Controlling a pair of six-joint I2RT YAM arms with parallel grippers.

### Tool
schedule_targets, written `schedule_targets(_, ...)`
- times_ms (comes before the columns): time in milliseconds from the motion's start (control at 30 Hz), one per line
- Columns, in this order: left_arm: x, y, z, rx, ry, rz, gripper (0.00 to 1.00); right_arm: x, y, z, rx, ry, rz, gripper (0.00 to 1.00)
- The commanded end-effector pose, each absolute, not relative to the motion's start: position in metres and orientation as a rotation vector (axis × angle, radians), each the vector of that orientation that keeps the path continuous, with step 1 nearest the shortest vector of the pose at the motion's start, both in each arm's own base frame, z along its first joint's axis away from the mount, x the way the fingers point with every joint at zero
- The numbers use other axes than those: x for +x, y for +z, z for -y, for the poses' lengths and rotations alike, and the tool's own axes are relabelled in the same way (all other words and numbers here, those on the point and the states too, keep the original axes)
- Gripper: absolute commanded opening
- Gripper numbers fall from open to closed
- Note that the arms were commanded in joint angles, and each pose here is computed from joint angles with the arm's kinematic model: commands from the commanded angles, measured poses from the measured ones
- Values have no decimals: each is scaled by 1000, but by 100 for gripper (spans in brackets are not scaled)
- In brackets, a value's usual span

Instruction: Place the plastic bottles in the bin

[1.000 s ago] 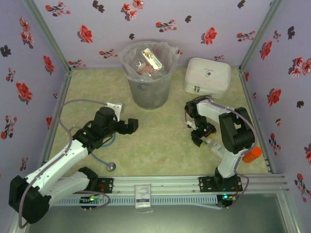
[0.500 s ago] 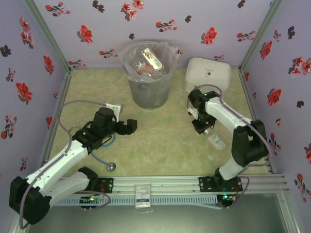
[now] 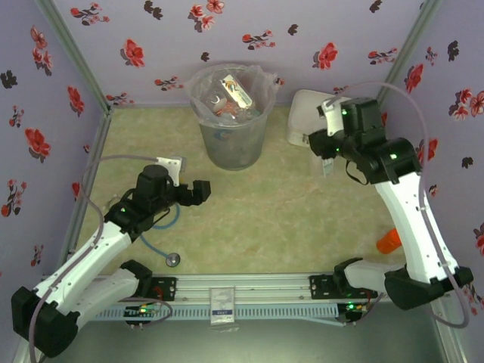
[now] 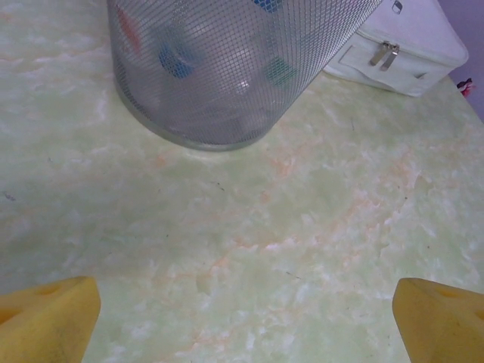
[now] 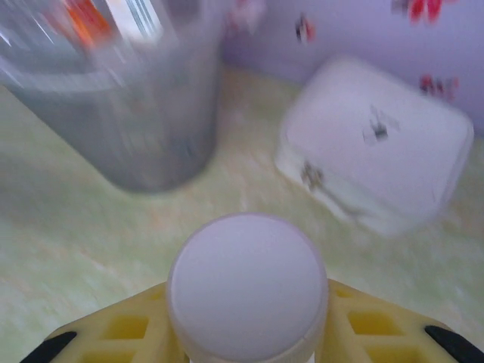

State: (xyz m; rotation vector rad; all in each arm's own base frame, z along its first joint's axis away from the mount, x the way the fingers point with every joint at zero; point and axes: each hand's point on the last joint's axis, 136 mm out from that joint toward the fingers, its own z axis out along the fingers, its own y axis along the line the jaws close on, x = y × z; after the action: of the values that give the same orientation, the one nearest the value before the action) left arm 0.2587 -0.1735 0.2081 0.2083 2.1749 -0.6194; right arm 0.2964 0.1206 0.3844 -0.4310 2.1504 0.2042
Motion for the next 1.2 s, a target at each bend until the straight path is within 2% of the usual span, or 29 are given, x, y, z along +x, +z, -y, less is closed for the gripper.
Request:
schedule_targets(0,256,217,168,157,-640,-2162,100,305,458,-151,-390,450,-1892,27)
schedule_targets(167,249,215,161,143,-622,-2174,100,327,520,-171,-333,593,-1658,25)
schedule_targets(333,246,220,159,132,-628,-2167,99,366,533,-204,-362,633,-1621,24)
schedule_targets(700,236,220,152,106,-645,-2165,100,461,480,-252,-397,552,-1778,23)
schedule_targets(1167,235,212,152,119,-628,-2187,100,505,388,-275,-427,469,-2023,24)
